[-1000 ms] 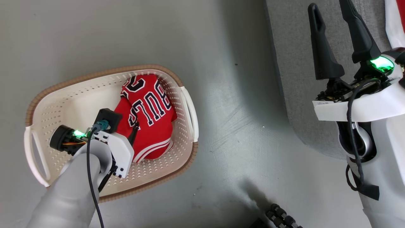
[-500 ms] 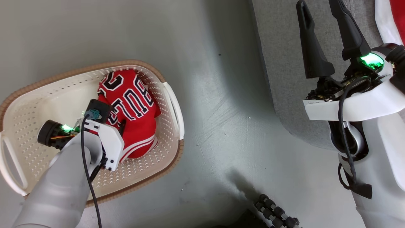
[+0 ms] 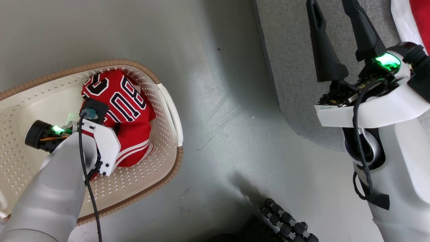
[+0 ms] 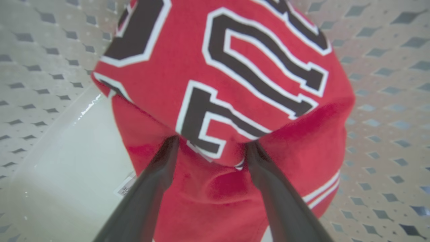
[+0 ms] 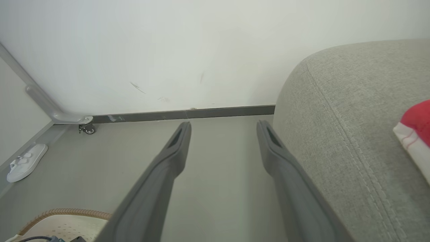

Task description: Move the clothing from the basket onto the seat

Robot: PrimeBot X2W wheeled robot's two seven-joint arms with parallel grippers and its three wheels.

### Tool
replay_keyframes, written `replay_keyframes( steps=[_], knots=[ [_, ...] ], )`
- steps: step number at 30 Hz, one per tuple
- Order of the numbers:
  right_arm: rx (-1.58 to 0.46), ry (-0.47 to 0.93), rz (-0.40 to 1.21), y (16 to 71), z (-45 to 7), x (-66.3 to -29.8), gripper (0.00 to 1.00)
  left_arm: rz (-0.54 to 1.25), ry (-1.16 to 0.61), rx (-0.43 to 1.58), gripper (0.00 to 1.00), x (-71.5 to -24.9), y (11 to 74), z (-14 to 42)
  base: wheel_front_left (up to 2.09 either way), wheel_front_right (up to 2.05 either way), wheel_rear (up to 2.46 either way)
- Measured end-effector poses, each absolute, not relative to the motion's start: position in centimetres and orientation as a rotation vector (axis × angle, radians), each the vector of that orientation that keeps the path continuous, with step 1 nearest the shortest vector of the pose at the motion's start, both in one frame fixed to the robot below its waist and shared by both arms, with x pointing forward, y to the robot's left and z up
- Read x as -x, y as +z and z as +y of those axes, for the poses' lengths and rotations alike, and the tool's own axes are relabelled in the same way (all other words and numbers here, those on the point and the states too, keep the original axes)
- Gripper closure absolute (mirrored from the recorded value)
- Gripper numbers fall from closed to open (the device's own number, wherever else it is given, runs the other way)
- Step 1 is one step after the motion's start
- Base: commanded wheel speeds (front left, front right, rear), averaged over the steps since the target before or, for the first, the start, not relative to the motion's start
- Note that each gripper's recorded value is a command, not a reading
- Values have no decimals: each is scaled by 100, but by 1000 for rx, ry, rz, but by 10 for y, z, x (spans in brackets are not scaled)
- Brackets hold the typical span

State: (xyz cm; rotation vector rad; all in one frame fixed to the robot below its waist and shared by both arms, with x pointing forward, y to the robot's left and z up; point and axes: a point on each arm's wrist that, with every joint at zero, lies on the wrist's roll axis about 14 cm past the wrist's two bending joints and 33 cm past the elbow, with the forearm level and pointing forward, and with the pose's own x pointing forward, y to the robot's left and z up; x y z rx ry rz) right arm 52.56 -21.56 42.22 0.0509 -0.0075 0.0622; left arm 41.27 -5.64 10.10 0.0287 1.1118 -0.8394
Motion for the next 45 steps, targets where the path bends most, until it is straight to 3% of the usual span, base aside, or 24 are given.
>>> replay_keyframes(
  steps=[5,7,8,9,10,11,26,45],
  knots=[
    [-55,64,-16,424,-214,-530,0,1144,-874,-60,0,-403,94,-60,0,0,0],
    [-52,65,-26,427,-214,-532,0,1152,-883,-69,5,-400,92,-60,0,0,0],
    [-50,64,-30,428,-215,-533,0,1155,-886,-73,20,-399,92,-60,0,0,0],
    [-49,63,-32,429,-215,-533,0,1158,-888,-75,62,-398,92,-60,0,0,0],
    [-48,62,-32,430,-215,-533,0,1157,-890,-76,96,-398,92,-61,0,0,0],
    [-48,61,-33,430,-216,-533,0,1156,-892,-78,100,-398,93,-61,0,0,0],
    [-49,43,-71,446,-221,-533,0,1014,-894,-56,100,-426,119,-69,0,0,0],
    [-50,17,-186,498,-229,-530,0,740,-897,52,100,-451,197,-90,0,0,0]
  ],
)
